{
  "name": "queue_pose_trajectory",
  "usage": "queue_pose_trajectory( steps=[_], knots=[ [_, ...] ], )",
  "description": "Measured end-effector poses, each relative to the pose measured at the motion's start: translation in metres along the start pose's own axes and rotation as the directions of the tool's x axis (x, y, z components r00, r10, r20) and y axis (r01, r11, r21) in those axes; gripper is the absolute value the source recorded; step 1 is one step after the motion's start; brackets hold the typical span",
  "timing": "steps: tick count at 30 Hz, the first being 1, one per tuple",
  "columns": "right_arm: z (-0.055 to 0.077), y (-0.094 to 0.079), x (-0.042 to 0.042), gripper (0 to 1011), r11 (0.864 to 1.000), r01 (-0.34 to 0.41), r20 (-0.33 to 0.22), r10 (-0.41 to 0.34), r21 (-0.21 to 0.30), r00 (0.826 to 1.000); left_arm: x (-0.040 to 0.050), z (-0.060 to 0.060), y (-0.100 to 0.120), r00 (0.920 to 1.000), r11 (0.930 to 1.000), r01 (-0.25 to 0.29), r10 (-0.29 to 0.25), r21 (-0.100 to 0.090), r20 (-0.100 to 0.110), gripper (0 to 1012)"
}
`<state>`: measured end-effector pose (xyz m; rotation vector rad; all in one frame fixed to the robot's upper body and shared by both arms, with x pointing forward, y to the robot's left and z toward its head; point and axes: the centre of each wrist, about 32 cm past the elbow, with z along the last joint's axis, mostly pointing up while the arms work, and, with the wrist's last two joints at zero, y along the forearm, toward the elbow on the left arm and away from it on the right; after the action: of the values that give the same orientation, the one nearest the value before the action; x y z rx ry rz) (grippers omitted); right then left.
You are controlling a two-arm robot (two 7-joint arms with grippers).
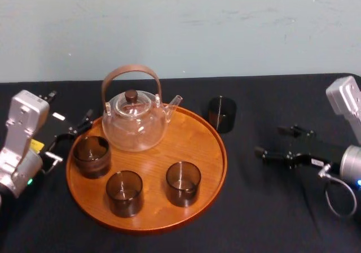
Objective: Pick up the glass from the table and place it on the tray.
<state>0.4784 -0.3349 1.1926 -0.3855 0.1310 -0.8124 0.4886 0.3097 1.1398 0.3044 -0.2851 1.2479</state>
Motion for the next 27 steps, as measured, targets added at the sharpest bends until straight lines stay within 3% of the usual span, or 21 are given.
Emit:
queue_pose_trajectory(
  steps=[10, 27],
  knots=[
    [0.014, 0.021, 0.0110, 1002, 0.997, 0.080, -0.059, -0.082, -0.022, 0.995, 0.0000, 0.000, 0.000, 1.0000, 1.0000, 0.000, 0.000, 0.000, 0.000, 1001],
    [0.025, 0.055, 0.0226, 1002, 0.995, 0.087, -0.093, -0.091, -0.042, 0.992, 0.0000, 0.000, 0.000, 1.0000, 1.0000, 0.000, 0.000, 0.000, 0.000, 1001]
  ],
)
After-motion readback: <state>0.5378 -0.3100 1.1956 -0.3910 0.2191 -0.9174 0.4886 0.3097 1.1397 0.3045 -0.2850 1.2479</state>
